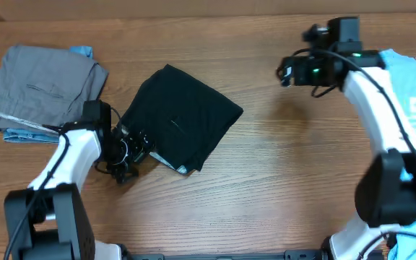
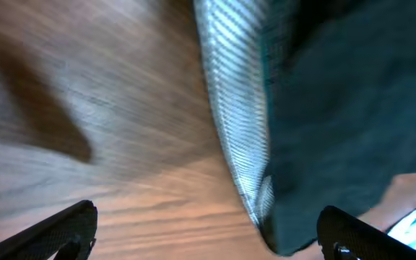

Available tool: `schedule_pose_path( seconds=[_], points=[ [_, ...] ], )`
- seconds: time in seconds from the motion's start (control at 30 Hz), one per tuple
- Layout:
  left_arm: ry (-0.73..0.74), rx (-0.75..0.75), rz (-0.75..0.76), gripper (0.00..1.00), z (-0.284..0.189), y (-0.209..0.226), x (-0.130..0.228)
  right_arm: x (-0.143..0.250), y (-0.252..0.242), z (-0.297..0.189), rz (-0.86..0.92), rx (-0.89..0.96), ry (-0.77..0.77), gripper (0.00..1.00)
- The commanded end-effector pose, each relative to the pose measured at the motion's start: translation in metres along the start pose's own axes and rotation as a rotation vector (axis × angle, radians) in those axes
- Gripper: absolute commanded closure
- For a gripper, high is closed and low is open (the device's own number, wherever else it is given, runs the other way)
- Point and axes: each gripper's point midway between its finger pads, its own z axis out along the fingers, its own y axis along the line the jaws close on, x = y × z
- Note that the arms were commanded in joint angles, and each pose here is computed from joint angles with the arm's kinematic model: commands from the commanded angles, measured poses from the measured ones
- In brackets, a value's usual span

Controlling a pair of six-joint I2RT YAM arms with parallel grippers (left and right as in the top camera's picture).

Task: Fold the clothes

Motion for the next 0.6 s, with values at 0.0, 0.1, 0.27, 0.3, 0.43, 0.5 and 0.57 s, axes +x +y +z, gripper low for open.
schedule_pose_path(
  seconds=[0.0,0.1,0.27,0.3,0.43,0.5,0.57],
  points=[
    [-0.029,0.014,0.008,0.0,0.006,-0.015,0.009,-0.001,0.067,0.021,-0.256,-0.202,-0.013,0.24],
    [-0.069,-0.023,0.038,0.0,0.015,-0.025,0.012,0.0,0.094,0.035,-0.326,-0.196,-0.017,0.96],
    [-0.122,-0.065,0.034,0.0,0.025,-0.034,0.015,0.004,0.12,0.06,-0.407,-0.153,-0.022,0.96],
    [-0.14,-0.071,0.027,0.0,0.025,-0.035,0.013,0.002,0.122,0.064,-0.415,-0.148,-0.031,0.96],
    [-0.156,-0.077,0.016,0.0,0.028,-0.034,0.012,-0.001,0.123,0.077,-0.416,-0.151,-0.05,0.96],
    [-0.163,-0.09,0.004,0.0,0.03,-0.028,0.012,0.001,0.131,0.08,-0.419,-0.203,-0.048,0.96],
    [-0.189,-0.111,-0.017,0.0,0.034,-0.02,0.009,0.007,0.149,0.082,-0.424,-0.304,-0.041,0.96]
  ],
)
